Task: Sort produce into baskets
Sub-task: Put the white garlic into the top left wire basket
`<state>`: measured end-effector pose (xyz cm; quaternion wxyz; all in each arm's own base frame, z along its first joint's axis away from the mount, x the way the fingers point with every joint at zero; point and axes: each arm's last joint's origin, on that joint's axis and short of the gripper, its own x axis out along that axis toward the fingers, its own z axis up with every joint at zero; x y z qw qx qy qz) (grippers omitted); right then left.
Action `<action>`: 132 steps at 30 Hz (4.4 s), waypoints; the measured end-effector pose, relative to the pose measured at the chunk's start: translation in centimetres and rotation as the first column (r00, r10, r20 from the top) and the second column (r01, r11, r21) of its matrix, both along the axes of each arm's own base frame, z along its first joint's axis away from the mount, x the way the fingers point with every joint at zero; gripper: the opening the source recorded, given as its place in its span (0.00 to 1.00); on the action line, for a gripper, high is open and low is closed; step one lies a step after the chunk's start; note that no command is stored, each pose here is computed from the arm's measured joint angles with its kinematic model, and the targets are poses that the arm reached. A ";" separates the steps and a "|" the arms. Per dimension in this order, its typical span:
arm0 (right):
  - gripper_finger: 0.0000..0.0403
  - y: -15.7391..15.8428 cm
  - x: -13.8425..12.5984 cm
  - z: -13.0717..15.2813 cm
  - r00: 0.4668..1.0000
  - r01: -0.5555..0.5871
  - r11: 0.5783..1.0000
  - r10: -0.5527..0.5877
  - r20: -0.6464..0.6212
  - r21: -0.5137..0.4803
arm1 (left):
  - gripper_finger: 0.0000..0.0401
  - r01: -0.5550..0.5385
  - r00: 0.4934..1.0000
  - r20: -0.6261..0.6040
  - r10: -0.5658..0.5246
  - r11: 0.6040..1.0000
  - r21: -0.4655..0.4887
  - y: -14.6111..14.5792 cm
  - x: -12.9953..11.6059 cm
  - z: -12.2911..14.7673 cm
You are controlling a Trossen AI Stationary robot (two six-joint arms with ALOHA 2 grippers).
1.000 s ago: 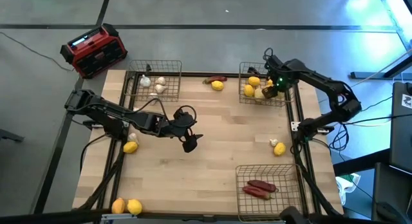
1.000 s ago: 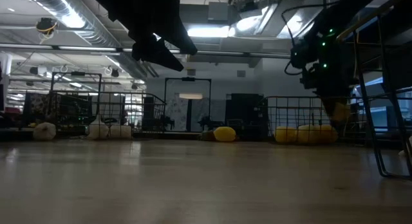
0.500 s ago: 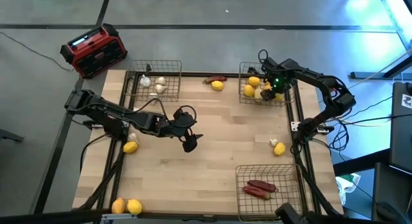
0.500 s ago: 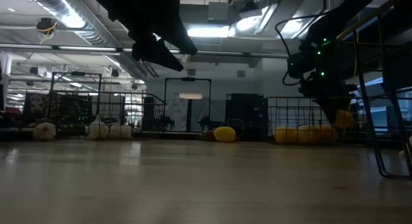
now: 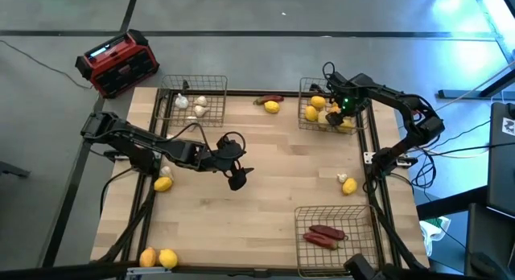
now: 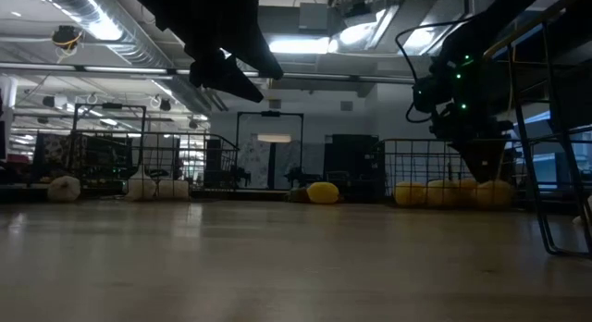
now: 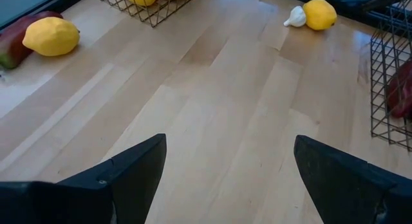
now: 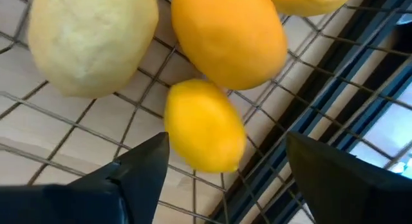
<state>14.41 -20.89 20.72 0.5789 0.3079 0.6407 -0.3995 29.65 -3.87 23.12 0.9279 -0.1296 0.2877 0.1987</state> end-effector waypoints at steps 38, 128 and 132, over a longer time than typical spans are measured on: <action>0.76 16.4 4.7 12.9 0.806 -0.422 0.904 0.410 0.427 -0.072 | 0.84 0.003 1.000 0.001 -0.003 1.000 -0.004 -0.2 0.0 0.0; 0.30 26.2 13.3 -3.2 0.106 -0.457 0.759 0.564 0.819 -0.464 | 0.84 0.359 0.928 0.169 -0.331 0.917 -0.175 -0.8 3.8 -2.1; 0.30 27.4 14.0 -3.1 0.068 -0.473 0.731 0.587 0.807 -0.492 | 0.84 0.391 0.916 0.186 -0.355 0.893 -0.222 -0.7 4.6 -3.2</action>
